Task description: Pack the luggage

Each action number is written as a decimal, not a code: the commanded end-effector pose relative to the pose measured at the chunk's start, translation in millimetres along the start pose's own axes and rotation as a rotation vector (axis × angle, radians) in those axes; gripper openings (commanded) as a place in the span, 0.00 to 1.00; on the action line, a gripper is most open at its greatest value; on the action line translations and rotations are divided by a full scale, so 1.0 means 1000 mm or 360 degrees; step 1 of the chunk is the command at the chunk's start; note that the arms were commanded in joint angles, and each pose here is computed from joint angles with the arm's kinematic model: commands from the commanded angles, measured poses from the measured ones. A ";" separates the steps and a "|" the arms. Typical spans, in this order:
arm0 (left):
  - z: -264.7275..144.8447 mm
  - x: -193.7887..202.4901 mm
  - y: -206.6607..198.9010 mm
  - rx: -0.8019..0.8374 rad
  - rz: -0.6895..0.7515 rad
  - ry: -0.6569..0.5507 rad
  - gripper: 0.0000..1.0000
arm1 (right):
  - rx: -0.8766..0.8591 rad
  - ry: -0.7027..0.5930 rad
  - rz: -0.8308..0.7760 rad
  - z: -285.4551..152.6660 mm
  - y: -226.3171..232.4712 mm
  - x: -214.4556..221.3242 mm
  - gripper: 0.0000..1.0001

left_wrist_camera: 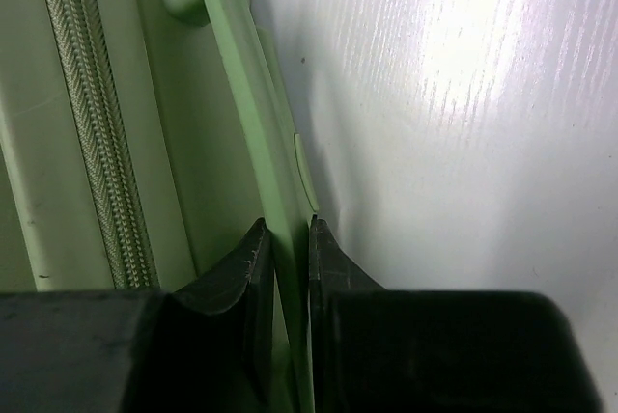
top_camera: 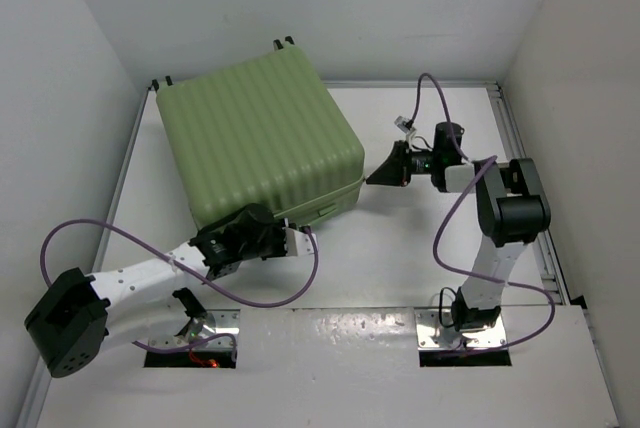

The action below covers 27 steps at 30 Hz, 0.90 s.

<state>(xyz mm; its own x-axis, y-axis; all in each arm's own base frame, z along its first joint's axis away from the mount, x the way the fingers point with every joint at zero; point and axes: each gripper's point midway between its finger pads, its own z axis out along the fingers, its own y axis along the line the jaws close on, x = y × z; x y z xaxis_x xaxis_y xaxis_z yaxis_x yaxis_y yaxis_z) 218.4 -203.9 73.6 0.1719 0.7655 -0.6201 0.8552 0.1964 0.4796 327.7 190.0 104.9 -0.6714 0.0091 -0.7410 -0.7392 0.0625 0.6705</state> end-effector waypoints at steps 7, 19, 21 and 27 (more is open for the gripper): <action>-0.013 0.043 -0.024 0.0147 0.0049 0.0225 0.00 | 0.0508 0.0109 -0.0775 -0.034 -0.041 -0.038 0.00; -0.013 0.048 -0.035 0.0224 0.0137 0.0211 0.00 | 0.0945 -0.0061 -0.0886 -0.038 -0.093 -0.093 0.00; -0.013 0.048 -0.035 0.0224 0.0137 0.0211 0.00 | 0.1013 -0.0142 -0.0919 -0.040 -0.098 -0.112 0.00; -0.012 0.053 -0.039 0.0244 0.0134 0.0231 0.00 | 0.1027 -0.0250 -0.1004 -0.028 -0.106 -0.142 0.00</action>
<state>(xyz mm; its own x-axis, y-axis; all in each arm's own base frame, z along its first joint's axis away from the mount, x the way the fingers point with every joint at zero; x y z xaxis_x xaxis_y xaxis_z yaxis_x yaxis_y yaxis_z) 217.4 -200.0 71.0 0.2165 0.7641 -0.6076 0.8498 0.1589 0.5025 407.0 198.7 102.1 -0.3443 -0.0932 -0.9342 -0.8895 0.3507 0.2928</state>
